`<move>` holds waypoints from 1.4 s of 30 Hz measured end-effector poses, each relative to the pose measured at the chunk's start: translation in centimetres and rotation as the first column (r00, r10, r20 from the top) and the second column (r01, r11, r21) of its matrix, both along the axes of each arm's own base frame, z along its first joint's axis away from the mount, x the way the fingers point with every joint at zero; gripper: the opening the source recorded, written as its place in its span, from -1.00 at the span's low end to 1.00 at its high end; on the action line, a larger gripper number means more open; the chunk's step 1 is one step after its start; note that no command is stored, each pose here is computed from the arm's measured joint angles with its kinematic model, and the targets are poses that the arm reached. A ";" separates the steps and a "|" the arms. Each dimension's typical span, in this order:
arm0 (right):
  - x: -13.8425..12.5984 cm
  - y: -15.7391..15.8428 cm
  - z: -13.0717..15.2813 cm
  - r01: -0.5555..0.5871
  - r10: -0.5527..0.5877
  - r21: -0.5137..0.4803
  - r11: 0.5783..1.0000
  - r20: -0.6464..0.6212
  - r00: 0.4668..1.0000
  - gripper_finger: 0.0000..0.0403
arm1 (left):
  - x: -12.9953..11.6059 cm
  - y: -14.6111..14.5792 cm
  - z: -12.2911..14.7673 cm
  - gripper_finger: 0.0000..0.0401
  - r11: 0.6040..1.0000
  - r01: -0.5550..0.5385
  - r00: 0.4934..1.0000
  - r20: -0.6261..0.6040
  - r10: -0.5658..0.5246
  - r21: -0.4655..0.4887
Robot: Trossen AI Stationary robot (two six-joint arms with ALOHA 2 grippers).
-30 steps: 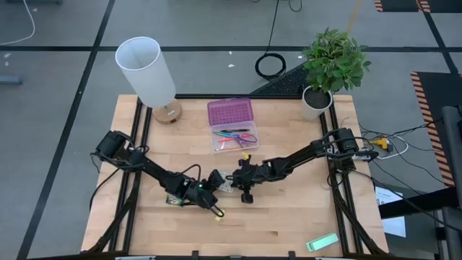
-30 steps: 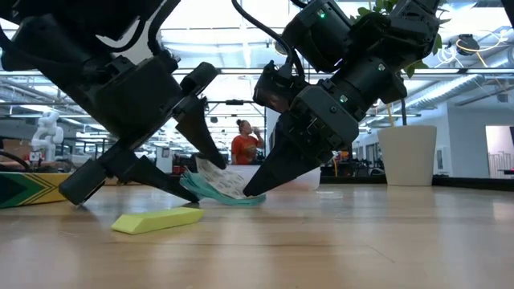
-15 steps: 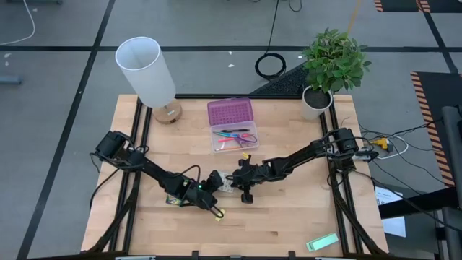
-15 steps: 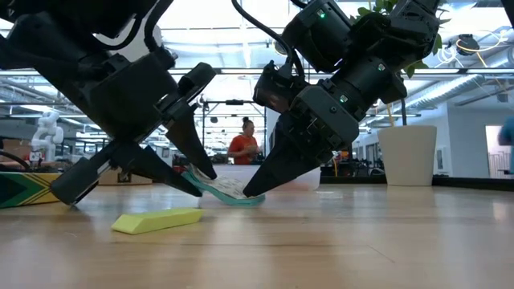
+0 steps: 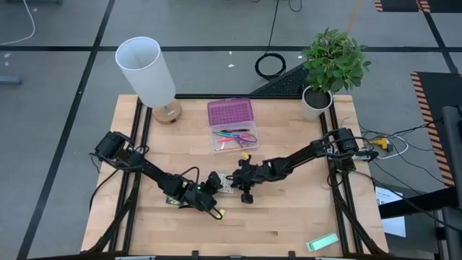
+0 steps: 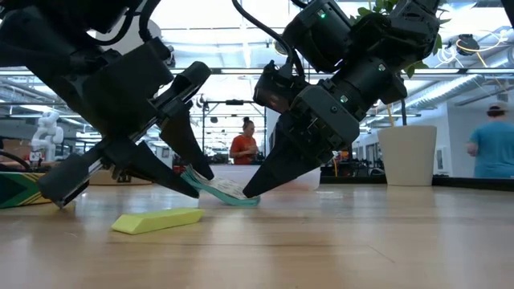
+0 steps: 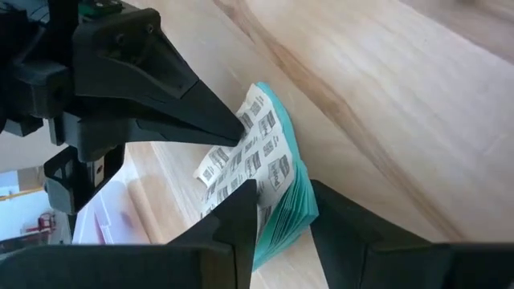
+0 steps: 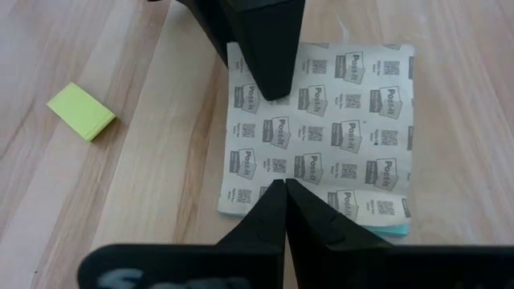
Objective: Pack school essentials
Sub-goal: Put the blue sticky notes into the purple supply box
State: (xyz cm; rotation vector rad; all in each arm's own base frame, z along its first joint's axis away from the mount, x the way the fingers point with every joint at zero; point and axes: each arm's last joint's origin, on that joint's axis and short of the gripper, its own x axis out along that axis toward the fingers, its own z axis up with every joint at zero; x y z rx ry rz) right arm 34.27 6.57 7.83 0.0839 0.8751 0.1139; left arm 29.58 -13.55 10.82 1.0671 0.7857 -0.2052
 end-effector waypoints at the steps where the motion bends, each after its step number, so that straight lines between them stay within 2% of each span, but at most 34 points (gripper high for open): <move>1: 0.0 0.0 0.0 0.000 0.000 0.000 1.000 0.000 1.000 -1.00 | 0.0 0.0 0.0 -0.44 1.000 0.000 1.000 0.002 0.000 -0.001; 28: 0.0 0.0 0.0 0.001 -0.001 -0.002 1.000 0.000 1.000 -1.00 | 0.0 -0.3 0.2 -0.45 0.999 -0.020 0.999 0.030 0.022 -0.038; 31: 0.0 0.0 0.0 0.001 -0.001 -0.002 1.000 0.000 1.000 -1.00 | 0.0 -0.3 0.2 -0.55 0.999 -0.021 0.999 0.030 0.022 -0.037; 38: 0.0 0.0 0.0 0.002 -0.002 -0.002 1.000 0.000 1.000 -1.00 | 0.0 -0.3 0.2 -0.91 0.999 -0.025 0.999 0.032 0.026 -0.041; 42: 0.0 0.0 0.1 0.003 -0.003 -0.004 1.000 0.009 1.000 -1.00 | 0.0 -0.3 0.2 -0.92 0.998 -0.031 0.999 0.035 0.033 -0.049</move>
